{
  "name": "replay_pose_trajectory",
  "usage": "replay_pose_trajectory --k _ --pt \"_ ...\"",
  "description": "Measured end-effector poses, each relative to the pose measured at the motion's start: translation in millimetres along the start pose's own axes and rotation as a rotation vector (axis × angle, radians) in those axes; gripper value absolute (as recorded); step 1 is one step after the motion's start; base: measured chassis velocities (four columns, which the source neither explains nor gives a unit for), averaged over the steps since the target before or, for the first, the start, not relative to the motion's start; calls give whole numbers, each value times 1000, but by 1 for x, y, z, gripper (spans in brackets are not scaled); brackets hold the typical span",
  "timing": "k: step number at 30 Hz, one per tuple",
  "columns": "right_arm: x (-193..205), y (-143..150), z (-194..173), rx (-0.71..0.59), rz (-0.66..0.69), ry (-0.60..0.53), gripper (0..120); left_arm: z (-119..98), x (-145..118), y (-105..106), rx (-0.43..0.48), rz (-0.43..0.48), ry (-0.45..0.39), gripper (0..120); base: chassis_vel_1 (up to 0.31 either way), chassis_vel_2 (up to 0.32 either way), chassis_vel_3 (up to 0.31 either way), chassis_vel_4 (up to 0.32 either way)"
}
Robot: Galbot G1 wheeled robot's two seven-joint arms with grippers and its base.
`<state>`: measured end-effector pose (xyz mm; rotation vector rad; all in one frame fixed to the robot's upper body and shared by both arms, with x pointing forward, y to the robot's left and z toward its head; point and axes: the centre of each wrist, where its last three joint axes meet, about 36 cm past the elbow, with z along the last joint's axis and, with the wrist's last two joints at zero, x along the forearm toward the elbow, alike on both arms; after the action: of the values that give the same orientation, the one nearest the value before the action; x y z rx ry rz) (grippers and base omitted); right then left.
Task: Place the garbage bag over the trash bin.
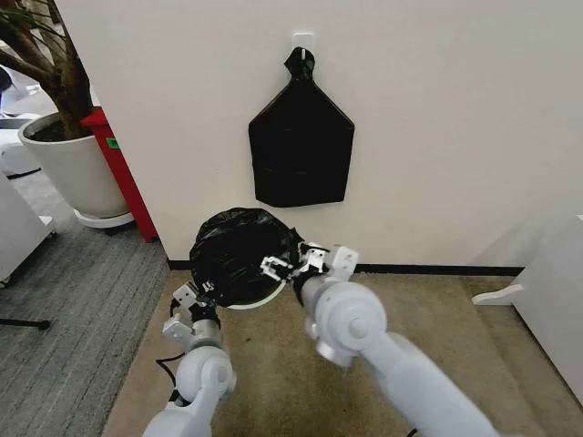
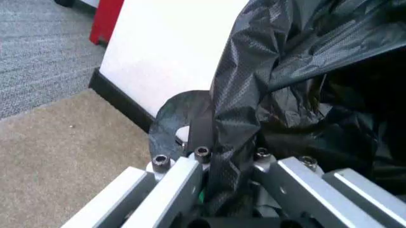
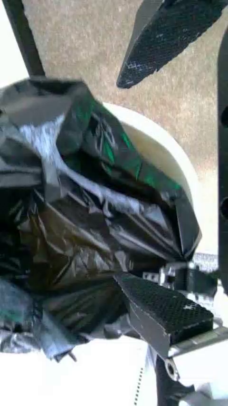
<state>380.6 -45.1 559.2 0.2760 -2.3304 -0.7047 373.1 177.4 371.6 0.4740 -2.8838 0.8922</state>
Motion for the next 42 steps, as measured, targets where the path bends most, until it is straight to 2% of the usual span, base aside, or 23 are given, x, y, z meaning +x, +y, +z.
replay_pose_trajectory --k 8,12,15,18,27,30,31,34,42 --pt "-9 7 4 17 -6 -11 95 8 5 -1 7 -9 1 1 0 0 0 0" --pt "-16 8 6 26 1 -19 78 12 7 -4 16 -13 4 1 0 0 0 0" --pt "-18 7 7 30 5 -21 71 13 7 -6 21 -14 5 1 0 0 0 0" --pt "-20 5 12 41 12 -23 59 13 7 -7 22 -14 5 1 0 0 0 0" --pt "-27 6 17 60 16 -39 24 6 10 -9 35 -3 -4 1 0 0 0 0" --pt "-28 7 18 65 15 -45 18 5 10 -9 35 -4 -6 1 0 0 0 0" --pt "-28 7 18 68 14 -48 11 5 10 -8 35 -5 -7 1 0 0 0 0" --pt "-28 8 20 76 12 -54 0 4 10 -7 34 -6 -9 1 0 0 0 0" --pt "-28 8 27 94 15 -70 0 2 8 -8 41 -13 -15 1 0 0 0 0"
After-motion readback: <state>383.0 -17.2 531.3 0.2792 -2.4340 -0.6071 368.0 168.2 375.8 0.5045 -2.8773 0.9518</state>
